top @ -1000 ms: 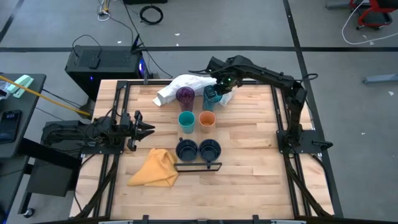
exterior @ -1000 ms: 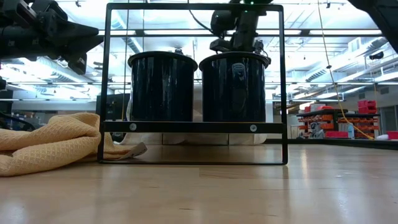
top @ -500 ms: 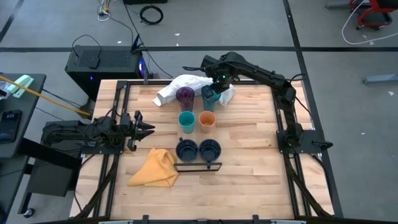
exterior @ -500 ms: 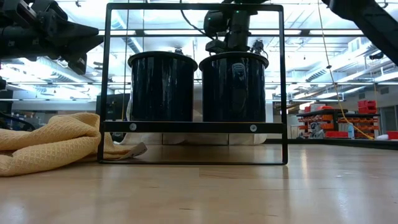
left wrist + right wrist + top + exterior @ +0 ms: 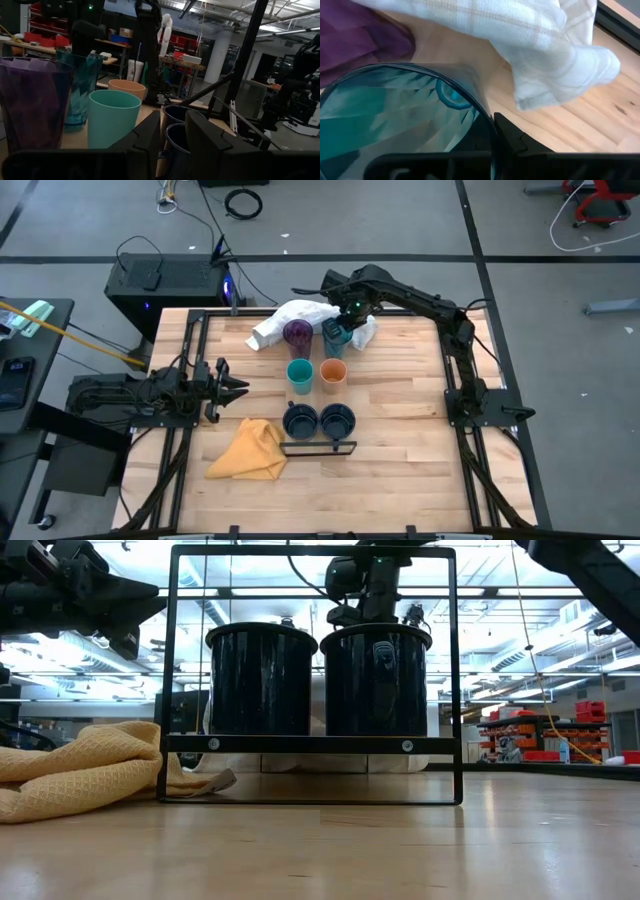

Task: Stack small to large cups/mugs on shelf
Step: Put the blue cup on the shelf

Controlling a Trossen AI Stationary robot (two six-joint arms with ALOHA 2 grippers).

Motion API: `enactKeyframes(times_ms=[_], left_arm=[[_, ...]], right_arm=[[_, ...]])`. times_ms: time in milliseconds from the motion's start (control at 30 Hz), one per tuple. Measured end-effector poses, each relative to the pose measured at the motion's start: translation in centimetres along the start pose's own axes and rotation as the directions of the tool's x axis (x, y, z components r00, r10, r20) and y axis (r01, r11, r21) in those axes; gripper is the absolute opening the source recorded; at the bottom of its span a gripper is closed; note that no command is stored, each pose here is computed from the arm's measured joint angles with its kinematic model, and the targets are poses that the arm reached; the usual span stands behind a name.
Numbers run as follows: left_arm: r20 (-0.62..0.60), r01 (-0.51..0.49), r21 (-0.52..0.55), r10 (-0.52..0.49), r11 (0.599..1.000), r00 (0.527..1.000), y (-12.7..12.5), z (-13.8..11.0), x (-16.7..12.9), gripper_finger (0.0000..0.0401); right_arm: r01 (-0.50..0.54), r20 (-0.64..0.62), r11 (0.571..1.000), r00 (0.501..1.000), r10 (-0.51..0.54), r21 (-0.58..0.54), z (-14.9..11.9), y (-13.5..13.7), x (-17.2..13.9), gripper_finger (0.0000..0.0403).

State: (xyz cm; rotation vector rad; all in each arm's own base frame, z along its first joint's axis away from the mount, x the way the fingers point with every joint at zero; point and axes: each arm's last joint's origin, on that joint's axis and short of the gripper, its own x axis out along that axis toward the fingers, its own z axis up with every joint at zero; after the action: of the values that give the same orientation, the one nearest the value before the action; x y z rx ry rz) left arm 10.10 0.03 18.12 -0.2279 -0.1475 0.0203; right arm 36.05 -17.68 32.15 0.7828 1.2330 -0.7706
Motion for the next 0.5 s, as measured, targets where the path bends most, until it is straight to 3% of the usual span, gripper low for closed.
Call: enactKeyframes(times_ms=[500], left_arm=[[0.0,0.0,0.0,0.0,1.0,1.0,0.0,0.0,0.0,0.01]], right_arm=[[-0.012,0.018,1.0,1.0,0.012,-0.003,0.35,0.27,0.41,0.0005]])
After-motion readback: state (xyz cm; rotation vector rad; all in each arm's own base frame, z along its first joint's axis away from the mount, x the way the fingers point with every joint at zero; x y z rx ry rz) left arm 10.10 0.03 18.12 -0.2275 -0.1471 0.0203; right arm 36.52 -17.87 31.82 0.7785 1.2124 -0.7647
